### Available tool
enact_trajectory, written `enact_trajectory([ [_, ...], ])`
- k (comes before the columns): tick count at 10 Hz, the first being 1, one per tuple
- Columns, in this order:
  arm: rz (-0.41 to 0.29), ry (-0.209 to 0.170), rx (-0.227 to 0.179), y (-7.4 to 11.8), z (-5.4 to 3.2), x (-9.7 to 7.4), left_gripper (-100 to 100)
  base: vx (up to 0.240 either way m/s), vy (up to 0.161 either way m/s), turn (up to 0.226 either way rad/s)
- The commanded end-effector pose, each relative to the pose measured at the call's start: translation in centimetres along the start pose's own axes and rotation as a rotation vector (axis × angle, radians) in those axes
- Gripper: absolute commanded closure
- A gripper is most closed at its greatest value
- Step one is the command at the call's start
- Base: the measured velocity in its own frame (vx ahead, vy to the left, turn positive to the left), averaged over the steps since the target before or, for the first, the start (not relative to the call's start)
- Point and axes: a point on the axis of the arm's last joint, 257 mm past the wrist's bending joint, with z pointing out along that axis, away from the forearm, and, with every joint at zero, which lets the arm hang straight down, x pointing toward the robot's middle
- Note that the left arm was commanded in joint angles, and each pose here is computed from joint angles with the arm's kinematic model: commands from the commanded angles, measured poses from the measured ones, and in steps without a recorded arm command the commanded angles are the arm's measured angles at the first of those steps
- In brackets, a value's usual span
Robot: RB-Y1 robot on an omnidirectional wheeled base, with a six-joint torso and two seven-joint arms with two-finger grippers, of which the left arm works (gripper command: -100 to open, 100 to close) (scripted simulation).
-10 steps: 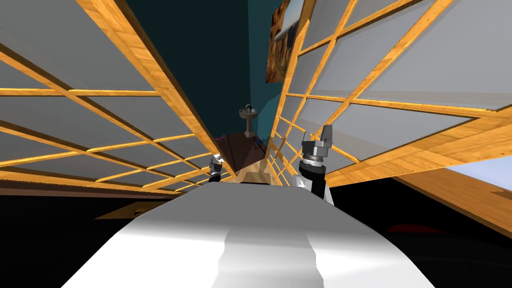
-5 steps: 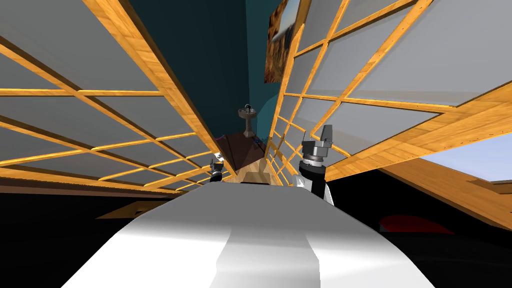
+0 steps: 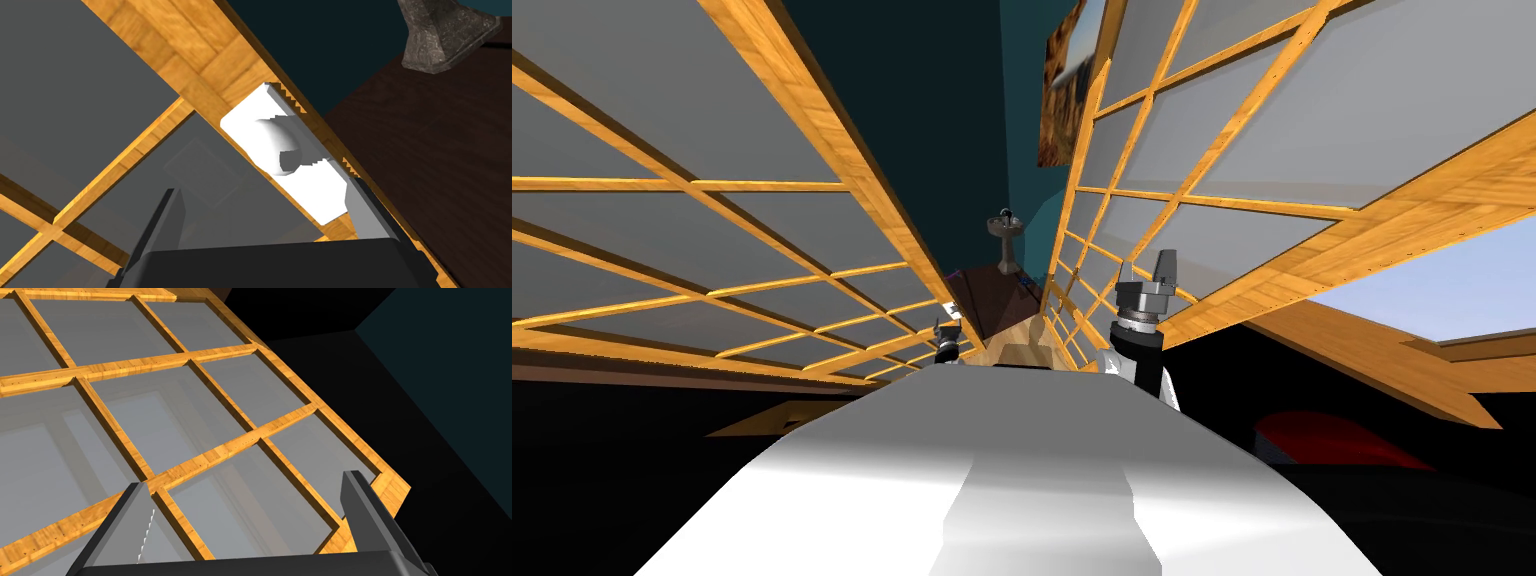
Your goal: Pull the door open
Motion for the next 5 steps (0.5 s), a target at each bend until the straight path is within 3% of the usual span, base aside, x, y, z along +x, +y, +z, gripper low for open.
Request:
enact_trajectory([
  [1,-0.072,-0.005,0.004,0.29,0.07,0.20,-100,-0.050,0.004,-0.029],
  [5,-0.232,-0.019,0.014,1.04,0.18,0.64,-100,-0.066,0.007,-0.038],
])
